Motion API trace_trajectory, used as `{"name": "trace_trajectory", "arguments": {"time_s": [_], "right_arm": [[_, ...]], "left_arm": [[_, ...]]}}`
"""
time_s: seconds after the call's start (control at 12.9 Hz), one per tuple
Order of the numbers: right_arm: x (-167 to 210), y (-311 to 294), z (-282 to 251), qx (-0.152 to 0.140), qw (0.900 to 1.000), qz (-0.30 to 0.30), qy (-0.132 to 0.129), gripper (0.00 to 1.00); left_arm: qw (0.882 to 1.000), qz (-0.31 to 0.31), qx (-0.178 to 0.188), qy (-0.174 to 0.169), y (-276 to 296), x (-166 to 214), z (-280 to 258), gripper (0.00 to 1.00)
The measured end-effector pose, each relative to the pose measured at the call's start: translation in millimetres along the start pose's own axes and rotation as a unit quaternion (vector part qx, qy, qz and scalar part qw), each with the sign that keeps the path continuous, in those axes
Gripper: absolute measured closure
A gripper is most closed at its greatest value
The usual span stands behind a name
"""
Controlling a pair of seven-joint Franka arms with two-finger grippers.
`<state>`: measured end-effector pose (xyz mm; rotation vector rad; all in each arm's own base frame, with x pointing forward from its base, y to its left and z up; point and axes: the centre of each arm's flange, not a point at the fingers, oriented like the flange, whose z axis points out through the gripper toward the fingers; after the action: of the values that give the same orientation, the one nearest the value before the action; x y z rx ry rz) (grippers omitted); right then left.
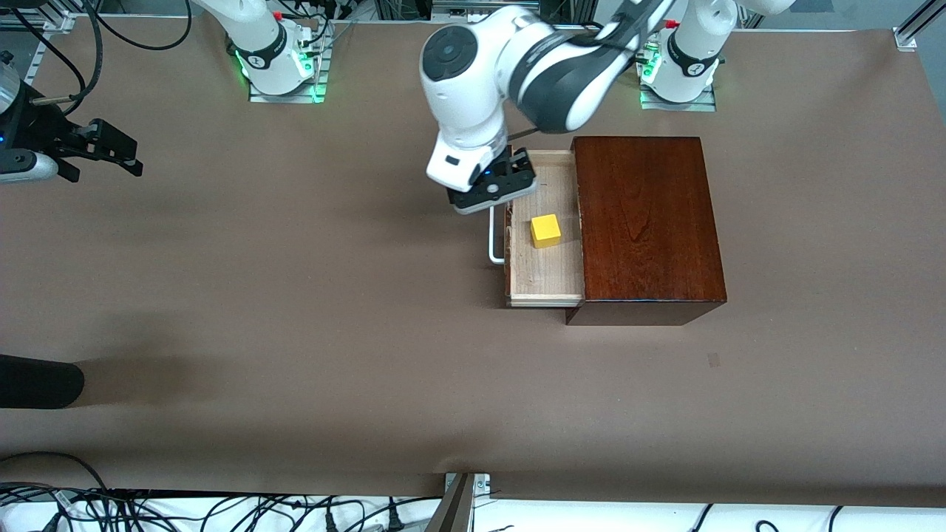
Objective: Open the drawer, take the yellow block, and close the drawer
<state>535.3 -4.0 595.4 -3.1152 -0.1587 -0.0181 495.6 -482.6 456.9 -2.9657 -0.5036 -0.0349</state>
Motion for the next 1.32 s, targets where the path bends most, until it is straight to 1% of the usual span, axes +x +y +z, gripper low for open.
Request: {"name": "trace_trajectory", "arguments": {"time_s": [0.16, 0.31, 0.54, 0.78, 1.01, 1.32], "right_arm": [[0.8, 0.5, -0.7, -0.005, 1.000, -0.001, 0.004, 0.00], [1.4, -3.2, -1.0, -0.005, 1.000, -0.006, 0.005, 0.00], [2.9, -22.2, -1.2, -0.008, 1.000, -0.024, 0.005, 0.00], [2.9, -21.3, -1.7, -0.009, 1.000, -0.024, 0.005, 0.00], [3.1, -22.2, -2.2, -0.009, 1.000, -0.025, 0.006, 0.00], [3.6, -22.5, -7.2, -0.010, 1.000, -0.025, 0.011, 0.00]], "left_arm": [[0.999, -0.026, -0.020, -0.012, -41.8, 37.6, -35.8, 0.00], [1.000, -0.010, -0.022, -0.018, -88.9, 65.5, -65.4, 0.00], [0.999, 0.022, -0.024, -0.032, -158.8, 91.3, -108.5, 0.00], [0.998, 0.054, -0.024, -0.032, -235.7, 117.1, -144.0, 0.00], [0.996, 0.085, -0.028, -0.031, -300.0, 140.6, -153.2, 0.00], [0.992, 0.114, -0.041, -0.044, -379.1, 170.5, -141.7, 0.00]]}}
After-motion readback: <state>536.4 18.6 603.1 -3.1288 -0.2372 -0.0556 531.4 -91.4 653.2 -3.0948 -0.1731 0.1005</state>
